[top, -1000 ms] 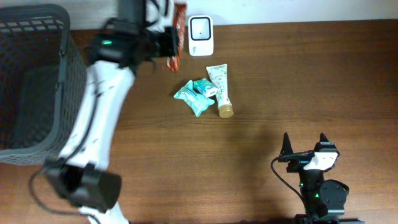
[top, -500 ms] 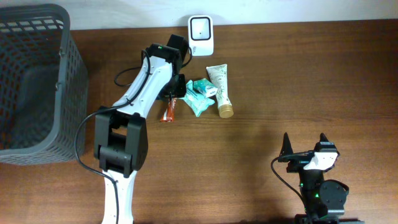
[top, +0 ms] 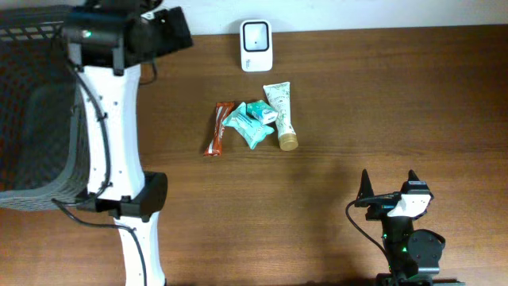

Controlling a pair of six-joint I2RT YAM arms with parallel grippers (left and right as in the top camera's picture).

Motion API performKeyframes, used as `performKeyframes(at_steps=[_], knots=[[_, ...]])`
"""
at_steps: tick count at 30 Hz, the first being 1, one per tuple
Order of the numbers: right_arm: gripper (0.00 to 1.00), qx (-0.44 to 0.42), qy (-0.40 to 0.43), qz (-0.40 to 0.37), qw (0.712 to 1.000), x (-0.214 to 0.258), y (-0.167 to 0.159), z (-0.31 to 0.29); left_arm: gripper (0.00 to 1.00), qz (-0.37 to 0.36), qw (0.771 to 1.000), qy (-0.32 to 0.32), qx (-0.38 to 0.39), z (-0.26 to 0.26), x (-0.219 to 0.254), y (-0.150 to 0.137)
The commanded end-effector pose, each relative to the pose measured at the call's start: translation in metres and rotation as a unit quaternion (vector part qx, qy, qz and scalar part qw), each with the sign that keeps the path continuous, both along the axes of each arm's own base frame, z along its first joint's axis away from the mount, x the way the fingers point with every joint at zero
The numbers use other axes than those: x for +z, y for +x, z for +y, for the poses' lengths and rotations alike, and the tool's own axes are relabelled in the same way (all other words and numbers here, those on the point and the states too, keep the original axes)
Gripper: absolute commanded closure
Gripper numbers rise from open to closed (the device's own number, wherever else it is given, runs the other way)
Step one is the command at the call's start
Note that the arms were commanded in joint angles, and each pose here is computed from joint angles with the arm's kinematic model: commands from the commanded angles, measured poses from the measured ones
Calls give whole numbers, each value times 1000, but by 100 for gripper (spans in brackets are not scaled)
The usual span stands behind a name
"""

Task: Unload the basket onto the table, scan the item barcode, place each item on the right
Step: 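Raise the left arm clear and move the right arm toward the items, then grasp the Pantene tube with the right gripper and hold it to the scanner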

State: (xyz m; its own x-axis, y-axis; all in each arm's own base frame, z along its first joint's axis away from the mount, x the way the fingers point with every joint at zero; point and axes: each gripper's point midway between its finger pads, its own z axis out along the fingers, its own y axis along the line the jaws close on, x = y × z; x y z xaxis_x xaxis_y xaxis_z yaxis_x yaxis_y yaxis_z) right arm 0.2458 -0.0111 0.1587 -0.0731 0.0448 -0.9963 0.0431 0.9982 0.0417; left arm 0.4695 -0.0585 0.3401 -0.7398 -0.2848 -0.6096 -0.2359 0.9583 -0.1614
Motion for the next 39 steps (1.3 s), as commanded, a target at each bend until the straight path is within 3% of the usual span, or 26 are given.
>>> performKeyframes(at_steps=[1,3,17,19,21,22,24,26,29,31,33,36,38,39], knots=[[1,-18,-9,3,1000,-3,0,-7,1,-1,1000,6,13,15,0,2],[1,-91,-66,5,994,0,-4,-33,1,1,1000,12,8,17,-1,2],[1,-85,-72,-6,994,5,-3,-31,1,1,1000,11,7,16,-1,2],[1,53,0,-67,996,31,0,18,1,1,1000,12,7,16,-1,2],[2,246,60,-93,963,50,-19,82,1,1,1000,11,7,16,-1,2],[1,274,51,-127,952,67,-26,90,1,1,1000,11,7,16,-1,2],[1,277,57,-197,939,102,-37,89,1,1,1000,11,7,16,-1,2],[1,230,61,-319,918,158,-58,70,1,1,1000,11,7,16,-1,2],[1,151,60,-389,907,221,-75,43,1,1,1000,11,7,16,-1,2],[1,147,-1,-358,922,253,-61,49,1,1,1000,11,7,16,-1,2],[1,172,-46,-276,945,266,-25,60,1,1,1000,11,7,16,-1,2],[1,242,-21,-73,967,260,53,77,1,1,1000,11,7,16,-1,2],[1,301,37,77,950,242,90,93,1,1,1000,11,7,16,-1,2],[2,360,79,137,919,235,103,110,1,1,1000,11,7,16,-1,2]])
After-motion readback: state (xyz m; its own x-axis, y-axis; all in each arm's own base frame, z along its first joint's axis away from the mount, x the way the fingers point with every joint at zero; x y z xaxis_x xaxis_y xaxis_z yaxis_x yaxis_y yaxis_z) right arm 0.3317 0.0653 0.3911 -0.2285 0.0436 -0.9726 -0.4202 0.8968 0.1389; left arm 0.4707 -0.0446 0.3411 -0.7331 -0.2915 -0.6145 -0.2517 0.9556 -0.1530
